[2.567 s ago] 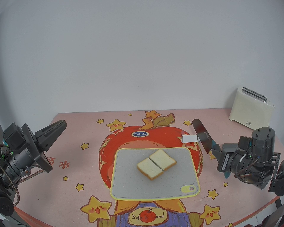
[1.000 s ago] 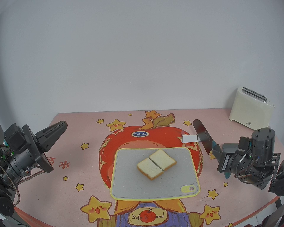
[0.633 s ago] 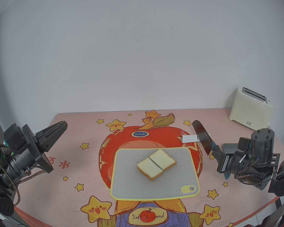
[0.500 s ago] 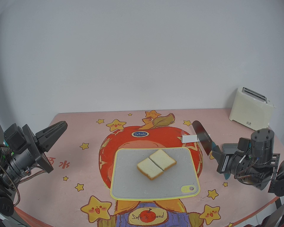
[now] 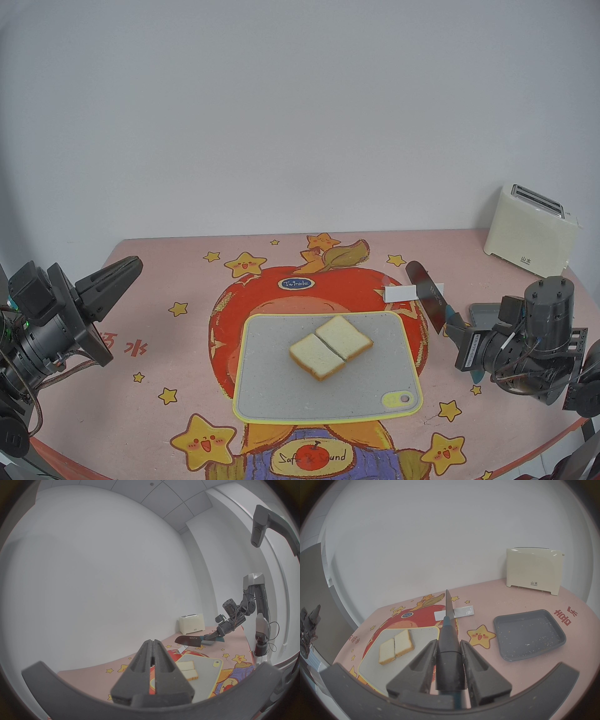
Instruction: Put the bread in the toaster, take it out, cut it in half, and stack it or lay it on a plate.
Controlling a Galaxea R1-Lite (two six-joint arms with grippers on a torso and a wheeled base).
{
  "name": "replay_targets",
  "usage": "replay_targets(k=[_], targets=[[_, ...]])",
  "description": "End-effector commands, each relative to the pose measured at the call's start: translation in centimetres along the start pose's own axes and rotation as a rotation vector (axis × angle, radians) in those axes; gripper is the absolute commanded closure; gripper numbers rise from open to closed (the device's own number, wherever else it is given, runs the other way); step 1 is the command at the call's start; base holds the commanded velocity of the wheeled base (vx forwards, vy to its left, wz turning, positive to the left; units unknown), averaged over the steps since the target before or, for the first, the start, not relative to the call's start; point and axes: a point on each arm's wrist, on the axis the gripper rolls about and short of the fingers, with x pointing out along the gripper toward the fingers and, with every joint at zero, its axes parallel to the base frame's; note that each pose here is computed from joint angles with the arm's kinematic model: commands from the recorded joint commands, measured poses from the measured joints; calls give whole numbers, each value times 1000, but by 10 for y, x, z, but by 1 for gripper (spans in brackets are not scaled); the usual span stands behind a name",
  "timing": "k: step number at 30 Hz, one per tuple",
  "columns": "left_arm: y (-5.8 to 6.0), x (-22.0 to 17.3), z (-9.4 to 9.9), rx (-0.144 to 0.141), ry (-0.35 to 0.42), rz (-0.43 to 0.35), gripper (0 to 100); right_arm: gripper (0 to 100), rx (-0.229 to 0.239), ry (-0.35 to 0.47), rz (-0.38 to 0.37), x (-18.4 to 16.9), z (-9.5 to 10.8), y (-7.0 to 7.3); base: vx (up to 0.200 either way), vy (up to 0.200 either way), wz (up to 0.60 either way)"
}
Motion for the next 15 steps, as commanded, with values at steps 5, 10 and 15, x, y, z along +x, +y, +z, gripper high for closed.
replay_targets(k=[5, 10, 15], targets=[[0, 0, 0, 1, -2, 0, 100, 100, -5, 12, -3, 2, -2, 0, 0, 0, 0], [0, 0, 0, 1, -2, 0, 100, 100, -6, 13, -3, 2, -3, 0, 0, 0, 0], [0, 0, 0, 1, -2, 0, 100, 100, -9, 22, -7, 2, -4, -1, 0, 0, 0]])
